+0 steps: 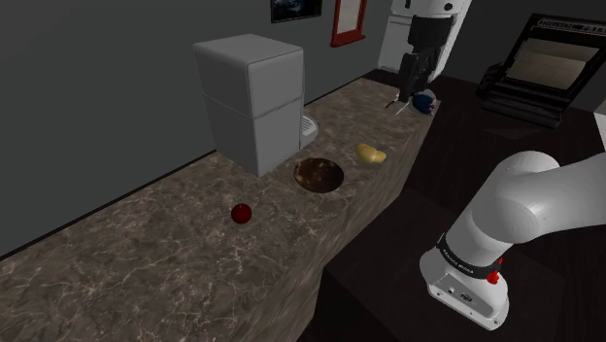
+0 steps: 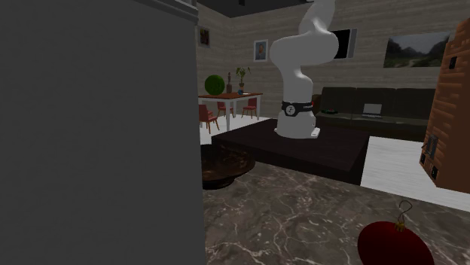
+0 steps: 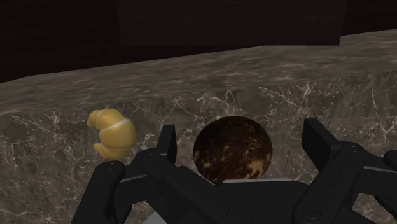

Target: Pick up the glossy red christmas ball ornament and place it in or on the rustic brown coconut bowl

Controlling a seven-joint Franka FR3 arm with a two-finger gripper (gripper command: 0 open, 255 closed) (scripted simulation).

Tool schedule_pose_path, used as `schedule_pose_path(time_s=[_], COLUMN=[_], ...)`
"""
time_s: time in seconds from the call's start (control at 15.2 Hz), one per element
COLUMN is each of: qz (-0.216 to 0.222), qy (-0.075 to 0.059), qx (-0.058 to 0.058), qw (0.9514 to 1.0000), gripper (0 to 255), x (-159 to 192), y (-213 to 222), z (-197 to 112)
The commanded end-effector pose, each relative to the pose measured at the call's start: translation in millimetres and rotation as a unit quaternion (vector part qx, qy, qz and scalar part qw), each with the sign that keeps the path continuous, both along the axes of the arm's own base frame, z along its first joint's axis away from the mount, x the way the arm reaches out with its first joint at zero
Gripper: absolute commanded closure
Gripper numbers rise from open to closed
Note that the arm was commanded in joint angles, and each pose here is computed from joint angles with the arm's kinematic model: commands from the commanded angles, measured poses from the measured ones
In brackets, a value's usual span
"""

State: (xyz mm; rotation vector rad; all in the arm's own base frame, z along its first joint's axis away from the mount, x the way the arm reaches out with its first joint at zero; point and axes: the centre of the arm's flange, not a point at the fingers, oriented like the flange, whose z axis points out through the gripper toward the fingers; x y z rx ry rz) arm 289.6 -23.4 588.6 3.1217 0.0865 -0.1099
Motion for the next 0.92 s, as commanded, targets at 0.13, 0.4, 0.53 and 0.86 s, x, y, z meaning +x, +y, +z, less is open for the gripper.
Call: schedule_pose_path(time_s=[0.13, 0.4, 0.53, 0.86], qz=[-0.004, -0.013, -0.018, -0.028], qy=[0.004, 0.012, 0.017, 0.027], qx=[-0.002, -0.007, -0.01, -0.016], qw=[1.0, 0.9998, 0.9997, 0.9991], gripper=[0, 0, 0, 0], x=[13.7, 41.1, 54.9, 89.6], y=[19.3, 57.3, 76.0, 121.9], z=[-14.2, -43.1, -57.9, -95.7])
